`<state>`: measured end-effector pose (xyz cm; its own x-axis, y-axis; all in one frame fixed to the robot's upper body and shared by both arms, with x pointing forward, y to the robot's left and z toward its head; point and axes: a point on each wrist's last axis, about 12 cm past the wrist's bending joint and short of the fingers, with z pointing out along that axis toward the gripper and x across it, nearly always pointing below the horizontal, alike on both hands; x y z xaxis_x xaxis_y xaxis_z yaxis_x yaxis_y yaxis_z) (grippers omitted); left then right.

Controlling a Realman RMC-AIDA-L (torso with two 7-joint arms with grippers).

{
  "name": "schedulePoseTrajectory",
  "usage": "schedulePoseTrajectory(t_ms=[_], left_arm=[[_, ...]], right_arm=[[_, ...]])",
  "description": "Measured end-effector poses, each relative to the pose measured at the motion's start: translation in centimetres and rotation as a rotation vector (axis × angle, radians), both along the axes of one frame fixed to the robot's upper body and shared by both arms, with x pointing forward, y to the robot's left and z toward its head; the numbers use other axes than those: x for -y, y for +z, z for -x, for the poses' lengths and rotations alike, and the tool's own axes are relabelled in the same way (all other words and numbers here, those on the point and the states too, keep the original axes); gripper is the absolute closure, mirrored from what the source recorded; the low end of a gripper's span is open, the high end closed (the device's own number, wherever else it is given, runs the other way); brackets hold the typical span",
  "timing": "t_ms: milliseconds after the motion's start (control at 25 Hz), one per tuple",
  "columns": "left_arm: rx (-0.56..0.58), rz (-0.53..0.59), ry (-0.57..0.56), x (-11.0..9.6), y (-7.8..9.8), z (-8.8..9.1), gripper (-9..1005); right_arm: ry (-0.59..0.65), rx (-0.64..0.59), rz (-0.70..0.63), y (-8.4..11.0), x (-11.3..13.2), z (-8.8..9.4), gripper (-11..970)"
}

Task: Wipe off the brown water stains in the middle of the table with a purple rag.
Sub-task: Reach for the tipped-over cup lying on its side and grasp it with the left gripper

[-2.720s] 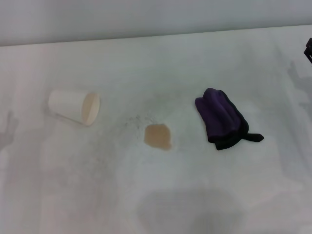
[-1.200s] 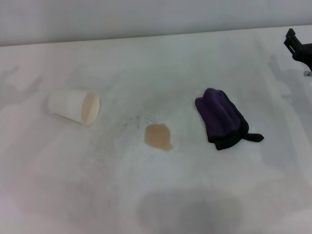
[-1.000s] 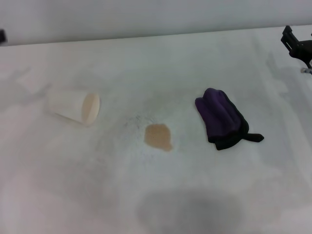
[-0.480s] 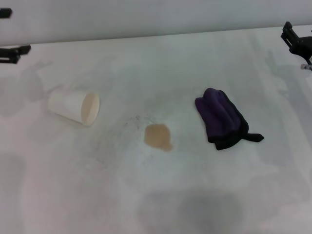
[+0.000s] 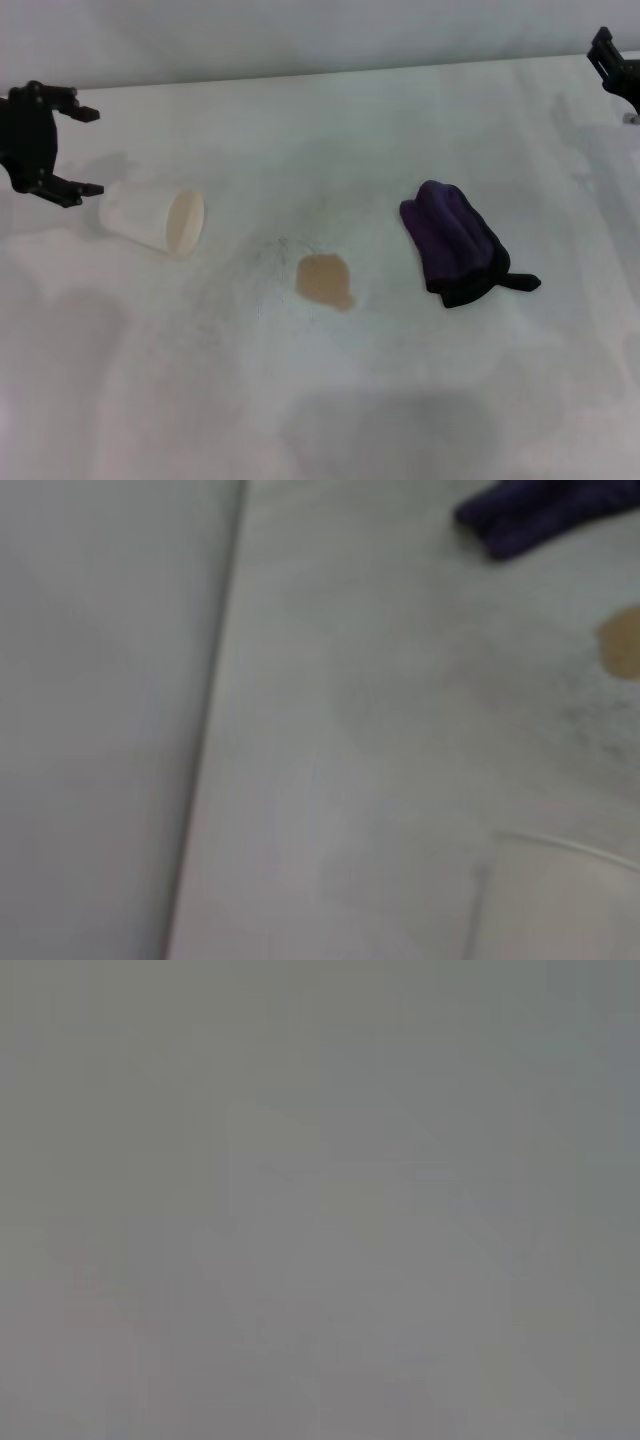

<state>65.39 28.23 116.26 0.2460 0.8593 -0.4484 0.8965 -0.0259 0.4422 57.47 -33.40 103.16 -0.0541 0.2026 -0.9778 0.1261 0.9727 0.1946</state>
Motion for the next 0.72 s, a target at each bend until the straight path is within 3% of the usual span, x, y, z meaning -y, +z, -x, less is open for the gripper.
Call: schedulePoseTrajectory(t_ms=[400, 600, 720], left_arm=[[-0.014, -0.079, -0.112, 3.0, 0.3, -0.5, 105], [-0.040, -0.213, -0.171, 4.6, -0.6, -0.4, 105], [-0.041, -0.239, -0.184, 5.1, -0.8, -0.5, 105]], right_arm=[[0.001, -0.006, -0.002, 0.0, -0.1, -0.1, 117], [-0.002, -0.007, -0.001, -0.1, 0.0, 0.0, 117], [-0.005, -0.008, -0.001, -0.1, 0.1, 0.0, 117]])
